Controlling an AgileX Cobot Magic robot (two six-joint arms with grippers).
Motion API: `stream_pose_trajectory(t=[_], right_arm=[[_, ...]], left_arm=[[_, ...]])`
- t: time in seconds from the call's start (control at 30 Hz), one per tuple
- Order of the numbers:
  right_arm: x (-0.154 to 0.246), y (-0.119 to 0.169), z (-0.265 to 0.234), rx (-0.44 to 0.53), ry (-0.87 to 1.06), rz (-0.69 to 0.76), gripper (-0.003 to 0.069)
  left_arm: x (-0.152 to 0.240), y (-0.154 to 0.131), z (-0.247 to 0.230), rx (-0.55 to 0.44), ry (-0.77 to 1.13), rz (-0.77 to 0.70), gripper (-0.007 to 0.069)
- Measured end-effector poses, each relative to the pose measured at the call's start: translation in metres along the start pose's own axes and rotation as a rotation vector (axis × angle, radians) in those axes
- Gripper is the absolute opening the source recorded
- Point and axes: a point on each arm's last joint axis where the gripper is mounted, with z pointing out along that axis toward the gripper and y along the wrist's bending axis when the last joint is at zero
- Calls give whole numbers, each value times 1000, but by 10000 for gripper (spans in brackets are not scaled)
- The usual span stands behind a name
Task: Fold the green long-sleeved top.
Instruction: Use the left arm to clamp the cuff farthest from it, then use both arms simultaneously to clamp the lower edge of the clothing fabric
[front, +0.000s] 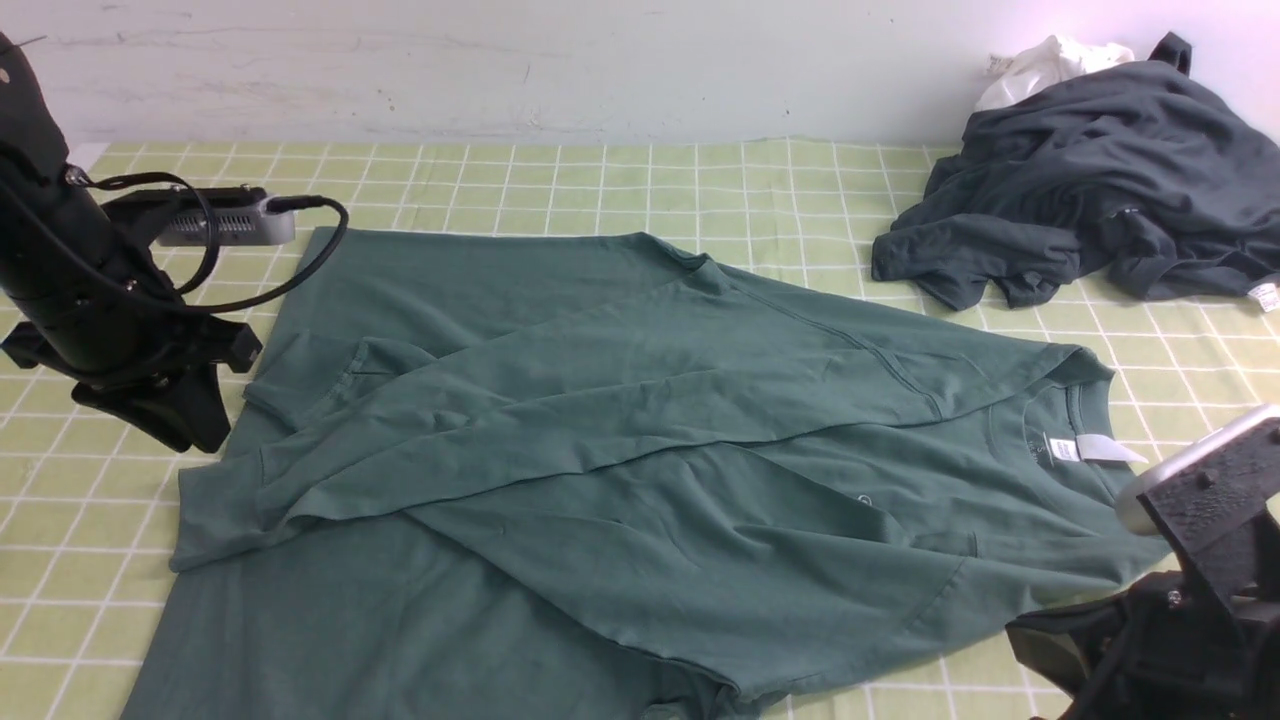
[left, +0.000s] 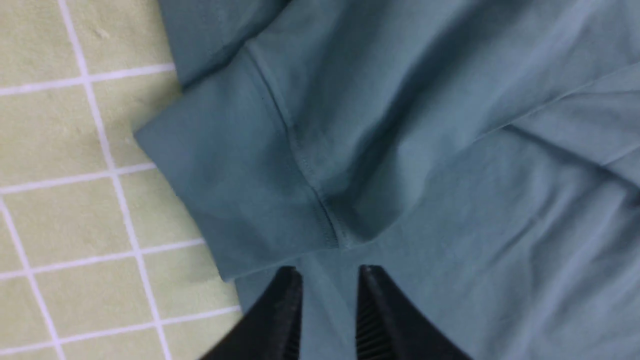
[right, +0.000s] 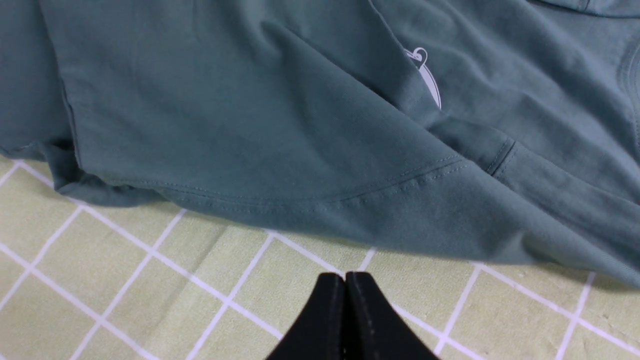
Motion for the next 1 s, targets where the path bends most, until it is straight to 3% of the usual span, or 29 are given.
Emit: stream_pose_trajectory(t=[0.2,0.37,0.5,0.63,0.8,1.0], right_arm=[[3,1,0,-12,33,24,-10],[3,2,-6,-19,18,-1,-10],[2,3,-7,-28,10,12,-10],[2,4,-7,-35,8,31,-10],[1,4,-7,-36,-5,40,-10],[0,3,-7,-36,-13,45,-10]], left_arm=[[20,-29,1,-75,37,51,300],[81,-73,38,-115,200,384,314],[121,-80,76,-134,295,621,314],[143,-75,99,-140,301,757,314],[148,-73,101,-166,240,807,301],[148,-73,100,-175,227,755,169]])
